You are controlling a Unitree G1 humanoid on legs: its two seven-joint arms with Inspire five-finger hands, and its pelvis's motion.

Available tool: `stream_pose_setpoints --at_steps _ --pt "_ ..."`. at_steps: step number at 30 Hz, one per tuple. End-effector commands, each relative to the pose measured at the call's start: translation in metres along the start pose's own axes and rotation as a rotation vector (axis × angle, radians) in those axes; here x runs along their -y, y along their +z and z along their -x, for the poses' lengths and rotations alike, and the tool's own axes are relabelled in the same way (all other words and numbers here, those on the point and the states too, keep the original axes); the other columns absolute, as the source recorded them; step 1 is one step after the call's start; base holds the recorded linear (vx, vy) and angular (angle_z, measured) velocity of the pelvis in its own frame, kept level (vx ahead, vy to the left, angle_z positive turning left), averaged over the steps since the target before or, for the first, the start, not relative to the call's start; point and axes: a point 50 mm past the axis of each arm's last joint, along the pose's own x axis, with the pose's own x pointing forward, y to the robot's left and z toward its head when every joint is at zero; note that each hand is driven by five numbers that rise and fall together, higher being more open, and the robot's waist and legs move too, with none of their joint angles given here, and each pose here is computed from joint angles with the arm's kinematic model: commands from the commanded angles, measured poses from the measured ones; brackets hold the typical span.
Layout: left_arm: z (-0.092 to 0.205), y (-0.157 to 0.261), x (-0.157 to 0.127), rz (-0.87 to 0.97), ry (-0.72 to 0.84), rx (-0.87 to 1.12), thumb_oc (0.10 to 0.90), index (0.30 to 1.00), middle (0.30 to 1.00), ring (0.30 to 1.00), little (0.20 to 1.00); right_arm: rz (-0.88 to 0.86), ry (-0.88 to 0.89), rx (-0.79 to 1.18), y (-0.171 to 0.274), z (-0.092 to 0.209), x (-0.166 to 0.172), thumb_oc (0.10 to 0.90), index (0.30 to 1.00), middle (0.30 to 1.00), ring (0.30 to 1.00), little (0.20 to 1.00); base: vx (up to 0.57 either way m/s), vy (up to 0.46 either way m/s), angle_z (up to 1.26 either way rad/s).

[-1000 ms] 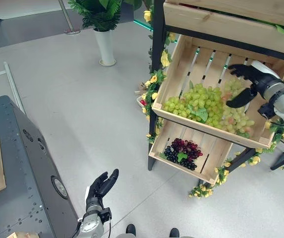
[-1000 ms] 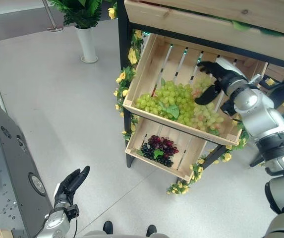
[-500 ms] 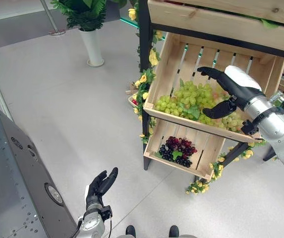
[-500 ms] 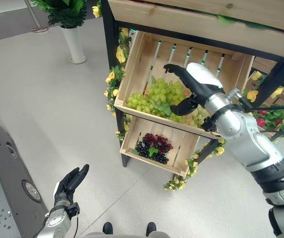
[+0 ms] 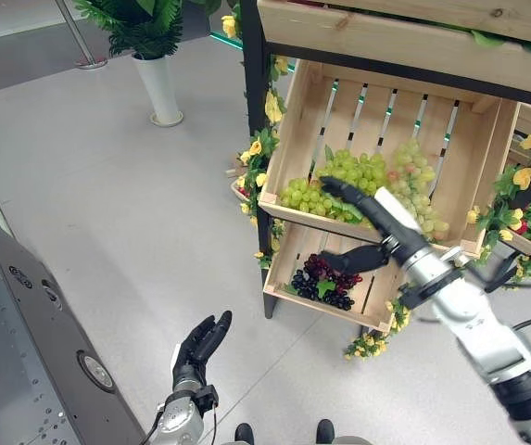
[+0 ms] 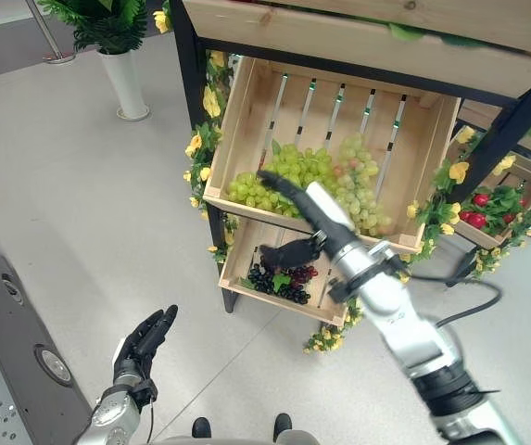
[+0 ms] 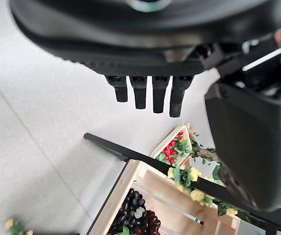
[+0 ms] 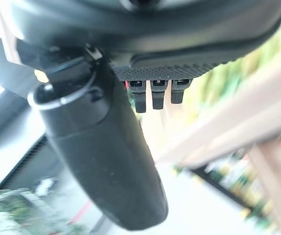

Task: Pick up the fruits from the basket on one side to the basket on the other side

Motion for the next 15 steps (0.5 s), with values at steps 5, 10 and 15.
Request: stream_pose_setpoints --at_steps 5,10,15 --pt "-0.010 0.015 0.013 0.043 -0.084 0.119 0.800 0.900 0.900 0.900 0.900 -0.494 0.056 0.503 0.056 -0.004 -0.005 0.800 0.900 0.900 0.900 0.900 0.01 -0.001 0.00" --pt "-0.010 0.007 0.021 0.028 -0.124 0.076 0.800 0.900 0.900 0.900 0.900 -0.865 0.198 0.472 0.044 -0.012 -0.041 0.800 0.900 0.900 0.900 0.900 0.00 0.000 0.00" --pt "-0.009 -0.008 0.020 0.010 -0.107 -0.009 0.800 0.900 0.900 0.900 0.900 -1.008 0.326 0.382 0.032 -0.013 -0.082 0.800 0.900 0.900 0.900 0.900 0.02 0.005 0.02"
